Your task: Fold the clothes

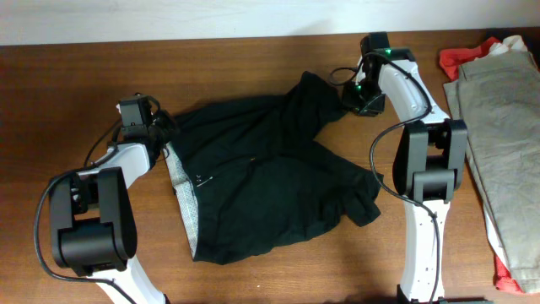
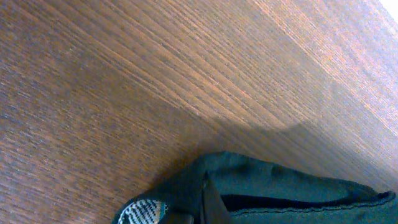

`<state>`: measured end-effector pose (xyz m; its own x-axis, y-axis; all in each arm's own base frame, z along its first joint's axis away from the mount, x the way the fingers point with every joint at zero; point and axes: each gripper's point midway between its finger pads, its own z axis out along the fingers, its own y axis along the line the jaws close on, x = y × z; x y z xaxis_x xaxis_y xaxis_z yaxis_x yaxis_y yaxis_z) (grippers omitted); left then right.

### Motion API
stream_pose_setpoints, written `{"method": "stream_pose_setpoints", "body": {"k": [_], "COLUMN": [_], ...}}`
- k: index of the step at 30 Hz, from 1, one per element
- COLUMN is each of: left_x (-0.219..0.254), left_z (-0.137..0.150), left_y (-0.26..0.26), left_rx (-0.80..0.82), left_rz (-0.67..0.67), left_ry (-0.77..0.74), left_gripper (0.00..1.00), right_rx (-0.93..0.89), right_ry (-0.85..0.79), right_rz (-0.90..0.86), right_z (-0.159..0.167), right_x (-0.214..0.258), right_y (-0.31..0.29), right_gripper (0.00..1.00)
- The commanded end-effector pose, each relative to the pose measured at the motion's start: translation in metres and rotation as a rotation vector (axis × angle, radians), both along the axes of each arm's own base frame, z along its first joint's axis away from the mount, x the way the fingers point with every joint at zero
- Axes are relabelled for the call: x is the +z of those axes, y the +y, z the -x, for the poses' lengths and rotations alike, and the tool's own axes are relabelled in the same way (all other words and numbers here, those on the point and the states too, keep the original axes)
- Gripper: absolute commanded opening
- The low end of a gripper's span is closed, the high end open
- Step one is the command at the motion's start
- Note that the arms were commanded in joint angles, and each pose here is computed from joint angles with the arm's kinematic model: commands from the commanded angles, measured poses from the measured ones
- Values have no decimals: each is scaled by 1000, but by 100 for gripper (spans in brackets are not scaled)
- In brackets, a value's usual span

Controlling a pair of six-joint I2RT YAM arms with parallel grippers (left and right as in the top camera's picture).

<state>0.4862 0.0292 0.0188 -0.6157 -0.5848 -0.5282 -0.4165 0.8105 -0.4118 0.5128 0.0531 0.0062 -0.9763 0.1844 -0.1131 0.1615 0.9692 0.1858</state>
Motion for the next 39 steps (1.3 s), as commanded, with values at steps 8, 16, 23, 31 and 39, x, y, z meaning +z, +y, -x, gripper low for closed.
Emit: {"method": "stream_pose_setpoints", "body": {"k": [8,16,23,31,39], "left_x": [-7,-7,-9,-9,-9], "left_z": [0,1,3,3,3], "left_y": [5,5,0,0,1], "left_rx": [10,10,-10,-10,-5], "left_rz": [-5,-5,14,13,6], "left_ry": [10,14,23,23,23], "left_gripper": [1,1,1,1,1], "right_rx": [13,233,205,140,-66], "right_ry": [-301,-336,-267,-193,-94], "right_rz": [-68,-129,-104,-53,239], "right_z": [-69,-68,-64,-51,-19], "right_x": [88,73,30,48,91], "right_y": [33,125,134,92,23], "right_gripper": [58,59,29,4,4]}}
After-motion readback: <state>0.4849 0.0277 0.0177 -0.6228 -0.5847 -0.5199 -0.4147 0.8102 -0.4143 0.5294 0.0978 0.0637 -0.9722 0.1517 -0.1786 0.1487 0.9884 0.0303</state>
